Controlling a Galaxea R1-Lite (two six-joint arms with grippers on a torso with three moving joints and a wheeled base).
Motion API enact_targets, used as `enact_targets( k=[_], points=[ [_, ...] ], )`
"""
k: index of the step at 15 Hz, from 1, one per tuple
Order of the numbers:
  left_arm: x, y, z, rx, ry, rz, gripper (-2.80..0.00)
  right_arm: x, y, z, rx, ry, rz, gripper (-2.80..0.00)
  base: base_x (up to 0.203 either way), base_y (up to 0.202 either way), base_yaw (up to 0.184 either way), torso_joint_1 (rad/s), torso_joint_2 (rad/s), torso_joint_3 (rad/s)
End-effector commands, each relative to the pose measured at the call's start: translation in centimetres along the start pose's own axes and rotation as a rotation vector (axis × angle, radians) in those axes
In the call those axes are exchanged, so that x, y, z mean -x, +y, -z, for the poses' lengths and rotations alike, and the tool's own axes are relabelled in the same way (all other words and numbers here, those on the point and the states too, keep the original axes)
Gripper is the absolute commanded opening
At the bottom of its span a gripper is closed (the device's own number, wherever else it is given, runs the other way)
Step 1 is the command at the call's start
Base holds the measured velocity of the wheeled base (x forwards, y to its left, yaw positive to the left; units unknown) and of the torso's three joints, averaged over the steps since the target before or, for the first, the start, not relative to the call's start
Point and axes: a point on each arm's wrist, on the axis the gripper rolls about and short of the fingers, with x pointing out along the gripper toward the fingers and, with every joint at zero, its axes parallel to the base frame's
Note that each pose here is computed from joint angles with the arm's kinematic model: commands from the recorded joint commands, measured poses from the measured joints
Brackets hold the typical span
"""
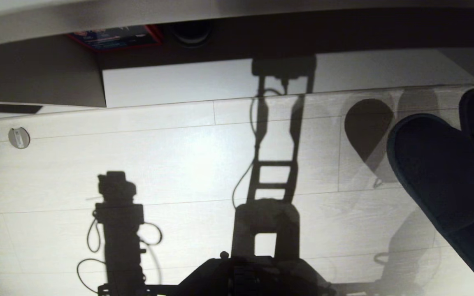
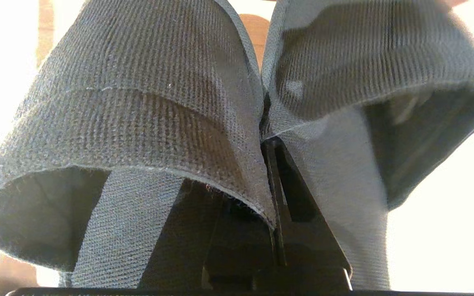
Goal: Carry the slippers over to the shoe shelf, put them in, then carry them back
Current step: Place the slippers into the shoe cabinet
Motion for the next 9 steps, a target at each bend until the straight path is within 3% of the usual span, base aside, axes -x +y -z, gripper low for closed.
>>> enact_targets(
  k=[1,3,9],
  points=[
    [0.0,0.0,0.0,0.000,-0.001,0.000,-2.80,-3.4,0.0,0.8,0.003,0.008,-0.009,-2.80,0.000,0.000,0.000,0.000,0.00,0.000],
    [0.0,0.0,0.0,0.000,-0.003,0.000,-2.80,-5.1,-0.2,-0.7,0.010,-0.112,-0.006,-2.80,0.000,0.000,0.000,0.000,0.00,0.000],
    [0.0,0.0,0.0,0.000,-0.001,0.000,-2.80,-10.1,-0.6,-3.3,0.014,-0.226,-0.017,-2.80,0.000,0.000,0.000,0.000,0.00,0.000]
  ],
)
